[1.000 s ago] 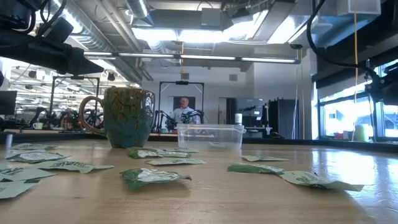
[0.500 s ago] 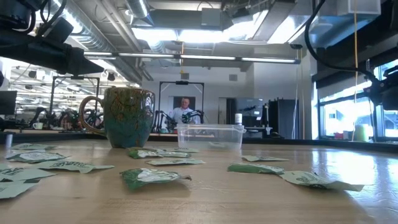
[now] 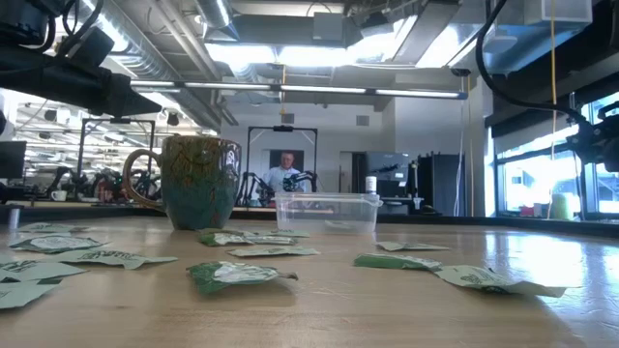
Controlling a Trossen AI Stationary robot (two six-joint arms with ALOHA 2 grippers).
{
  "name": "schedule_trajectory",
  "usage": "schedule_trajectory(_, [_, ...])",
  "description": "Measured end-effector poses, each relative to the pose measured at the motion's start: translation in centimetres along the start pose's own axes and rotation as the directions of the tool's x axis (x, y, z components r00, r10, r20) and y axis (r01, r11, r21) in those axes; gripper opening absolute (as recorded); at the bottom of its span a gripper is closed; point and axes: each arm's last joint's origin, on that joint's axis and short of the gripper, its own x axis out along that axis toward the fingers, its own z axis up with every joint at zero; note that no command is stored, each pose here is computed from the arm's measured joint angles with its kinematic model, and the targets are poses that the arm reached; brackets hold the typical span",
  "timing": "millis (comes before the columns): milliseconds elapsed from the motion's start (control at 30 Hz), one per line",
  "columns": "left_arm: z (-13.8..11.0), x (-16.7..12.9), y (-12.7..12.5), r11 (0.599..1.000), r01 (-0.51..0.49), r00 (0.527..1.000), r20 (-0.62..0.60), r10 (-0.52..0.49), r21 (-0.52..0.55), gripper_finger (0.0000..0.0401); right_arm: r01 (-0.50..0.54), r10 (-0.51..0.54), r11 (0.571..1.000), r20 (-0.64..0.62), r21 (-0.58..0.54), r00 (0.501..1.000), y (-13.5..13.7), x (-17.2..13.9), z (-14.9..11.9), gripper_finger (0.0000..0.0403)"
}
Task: Pick and place items into bin
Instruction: Put the green truvia pack into the transparent bin
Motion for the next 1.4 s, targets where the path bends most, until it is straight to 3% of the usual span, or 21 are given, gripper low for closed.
schedule_trajectory(167, [0.0,0.0,0.0,1.000,0.000,1.000,0.000,0.000,0.000,0.0045,-0.008,0.008,1.000,0.001,-0.006,1.000,0.0,-0.2,0.0,0.0002])
schedule_trajectory(267, [0.0,0.0,0.0,1.000,0.000,1.000,0.000,0.000,0.000,0.0045,-0.064,0.065,0.997,0.021,-0.052,0.998,0.5,-1.2,0.0,0.0002])
schedule_trajectory(500, [0.0,0.0,0.0,1.000,0.001,1.000,0.000,-0.001,0.000,0.0045,-0.194,0.251,0.955,0.265,-0.224,0.931,2.6,-4.7,1.5,0.0002])
schedule_trajectory(633, [0.0,0.0,0.0,1.000,0.001,1.000,0.000,-0.001,0.000,0.0045,-0.180,0.349,0.904,0.425,-0.387,0.835,4.2,-6.0,3.7,0.0002])
schedule_trajectory(833, [0.0,0.0,0.0,1.000,0.012,1.000,0.002,-0.012,0.000,0.0045,-0.146,0.504,0.808,0.541,-0.571,0.673,6.3,-7.7,8.8,0.0002])
schedule_trajectory(967, [0.0,0.0,-0.2,0.998,0.063,0.998,0.014,-0.063,0.000,0.0045,-0.087,0.587,0.760,0.624,-0.644,0.516,7.0,-9.3,12.3,0.0002])
schedule_trajectory(1100, [0.1,0.0,-0.3,0.996,0.090,0.996,0.020,-0.090,0.000,0.0045,-0.061,0.650,0.713,0.626,-0.698,0.432,7.3,-9.8,15.0,0.0002])
schedule_trajectory(1267, [0.1,0.0,-0.3,0.995,0.095,0.995,0.021,-0.095,0.000,0.0045,-0.061,0.689,0.669,0.588,-0.741,0.424,8.4,-8.0,17.3,0.0002])
schedule_trajectory(1400, [0.1,0.0,-0.3,0.995,0.095,0.995,0.021,-0.095,0.001,0.0045,-0.048,0.652,0.685,0.583,-0.727,0.485,9.2,-5.2,18.6,0.0002])
